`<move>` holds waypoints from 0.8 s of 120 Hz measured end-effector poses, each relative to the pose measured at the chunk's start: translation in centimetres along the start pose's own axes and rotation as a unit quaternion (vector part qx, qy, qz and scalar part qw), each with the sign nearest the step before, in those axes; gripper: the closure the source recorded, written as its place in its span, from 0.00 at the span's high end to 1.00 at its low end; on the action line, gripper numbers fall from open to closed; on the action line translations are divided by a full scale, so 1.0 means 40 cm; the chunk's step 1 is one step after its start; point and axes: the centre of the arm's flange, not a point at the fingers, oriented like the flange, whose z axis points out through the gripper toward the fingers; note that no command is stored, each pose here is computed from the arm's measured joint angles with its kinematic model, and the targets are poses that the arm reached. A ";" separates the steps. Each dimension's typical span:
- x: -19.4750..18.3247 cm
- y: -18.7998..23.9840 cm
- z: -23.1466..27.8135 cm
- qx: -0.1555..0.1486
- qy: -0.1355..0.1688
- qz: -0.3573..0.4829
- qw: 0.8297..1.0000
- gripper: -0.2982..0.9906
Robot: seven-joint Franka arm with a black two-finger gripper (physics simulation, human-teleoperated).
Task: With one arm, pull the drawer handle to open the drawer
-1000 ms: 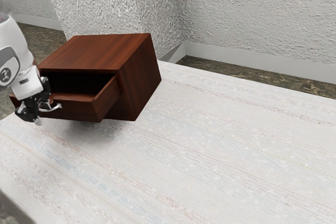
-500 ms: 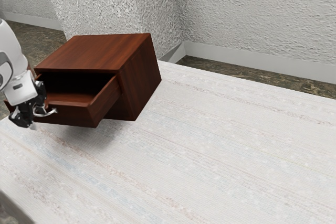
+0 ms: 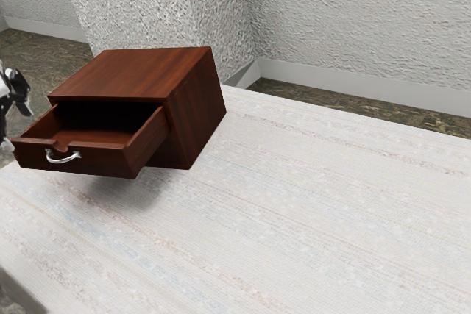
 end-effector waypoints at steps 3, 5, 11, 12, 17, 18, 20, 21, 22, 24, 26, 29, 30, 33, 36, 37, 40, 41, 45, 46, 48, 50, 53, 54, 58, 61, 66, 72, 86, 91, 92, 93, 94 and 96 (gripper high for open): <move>-0.007 -0.003 -0.021 0.001 0.006 -0.008 1.000 0.72; -0.012 -0.004 -0.033 0.000 0.012 -0.014 1.000 0.72; -0.014 -0.002 -0.056 -0.007 0.028 -0.029 0.999 0.73; -0.013 -0.001 -0.058 -0.009 0.031 -0.032 0.999 0.73; -0.008 0.004 -0.067 -0.020 0.042 -0.046 0.998 0.74; -0.006 0.005 -0.068 -0.022 0.044 -0.049 0.998 0.74; 0.001 0.008 -0.072 -0.026 0.048 -0.054 0.997 0.74; 0.005 0.009 -0.075 -0.028 0.050 -0.056 0.997 0.74; 0.009 0.010 -0.077 -0.030 0.052 -0.058 0.997 0.74; 0.018 0.013 -0.080 -0.033 0.056 -0.061 0.996 0.75; 0.028 0.016 -0.084 -0.037 0.060 -0.063 0.996 0.75; 0.047 0.019 -0.089 -0.043 0.065 -0.064 0.995 0.75; 0.052 0.020 -0.090 -0.045 0.067 -0.065 0.995 0.75; 0.064 0.023 -0.096 -0.051 0.070 -0.069 0.994 0.75; 0.077 0.024 -0.110 -0.053 0.074 -0.071 0.993 0.75; 0.080 0.024 -0.115 -0.053 0.075 -0.072 0.993 0.75; 0.088 0.024 -0.129 -0.054 0.077 -0.076 0.993 0.76; 0.090 0.025 -0.134 -0.055 0.077 -0.078 0.992 0.76; 0.099 0.026 -0.149 -0.057 0.079 -0.082 0.992 0.76; 0.102 0.027 -0.152 -0.057 0.079 -0.083 0.992 0.76; 0.108 0.027 -0.156 -0.059 0.080 -0.085 0.991 0.76; 0.113 0.027 -0.159 -0.061 0.080 -0.087 0.991 0.76; 0.119 0.028 -0.160 -0.065 0.079 -0.091 0.991 0.76; 0.121 0.029 -0.160 -0.066 0.079 -0.092 0.990 0.76; 0.131 0.031 -0.162 -0.071 0.079 -0.096 0.990 0.76; 0.136 0.032 -0.163 -0.074 0.080 -0.099 0.989 0.76; 0.141 0.035 -0.164 -0.078 0.080 -0.105 0.988 0.76; 0.140 0.040 -0.166 -0.082 0.079 -0.114 0.987 0.77; 0.156 0.047 -0.168 -0.093 0.078 -0.125 0.985 0.77; 0.161 0.049 -0.168 -0.097 0.077 -0.128 0.984 0.77; 0.161 0.050 -0.168 -0.098 0.077 -0.129 0.984 0.77; 0.161 0.050 -0.168 -0.098 0.077 -0.130 0.984 0.77; 0.161 0.051 -0.167 -0.099 0.076 -0.131 0.983 0.77; 0.161 0.051 -0.167 -0.100 0.076 -0.133 0.983 0.77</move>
